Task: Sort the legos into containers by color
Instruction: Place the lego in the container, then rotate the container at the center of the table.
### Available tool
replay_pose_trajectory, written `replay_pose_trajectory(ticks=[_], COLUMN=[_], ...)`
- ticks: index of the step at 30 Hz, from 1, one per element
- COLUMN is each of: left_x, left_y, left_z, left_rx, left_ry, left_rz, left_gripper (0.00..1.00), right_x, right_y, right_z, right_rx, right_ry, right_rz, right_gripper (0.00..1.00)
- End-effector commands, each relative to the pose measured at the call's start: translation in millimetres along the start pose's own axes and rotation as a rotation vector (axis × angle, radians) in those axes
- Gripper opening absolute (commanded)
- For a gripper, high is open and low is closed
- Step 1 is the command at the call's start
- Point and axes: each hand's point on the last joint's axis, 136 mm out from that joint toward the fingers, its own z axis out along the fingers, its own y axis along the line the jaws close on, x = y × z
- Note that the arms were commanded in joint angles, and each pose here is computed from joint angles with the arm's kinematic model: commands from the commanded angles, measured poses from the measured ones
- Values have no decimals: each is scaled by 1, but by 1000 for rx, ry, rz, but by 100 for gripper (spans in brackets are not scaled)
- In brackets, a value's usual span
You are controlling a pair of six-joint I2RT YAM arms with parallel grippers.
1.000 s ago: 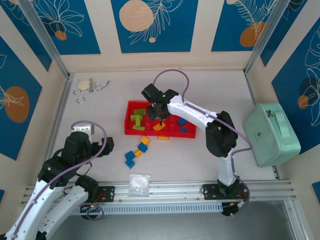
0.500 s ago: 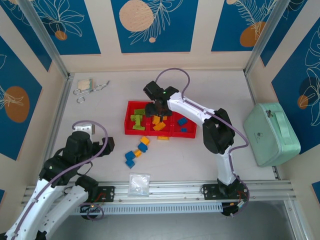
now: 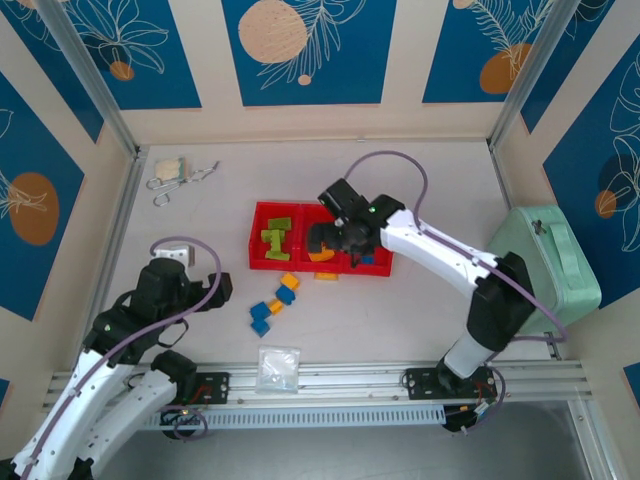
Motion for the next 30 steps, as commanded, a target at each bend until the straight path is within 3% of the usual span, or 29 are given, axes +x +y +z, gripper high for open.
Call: replay_pose_trajectory(ticks=[1,9,19,30], left_x=[-2,-3,-5,-3], left_y=[-4,-4,-2,-3], left_z=[1,-2,-5,-3], left_rx=[25,32,29,30], left_ry=[-8,-30,-46,-32], left_rz=[5,-2,-12,-6], left_gripper=[99,99,99,99], right_x=[33,55,20,-1], right_y=[-7,-21,-30,-1], right_z=[18,50,91,99], right_rx=[-29,-71,-116,-237], right_ry=[76,110,104,70], right_rz=[85,105,84,-131], right_gripper=[97,98,97,95])
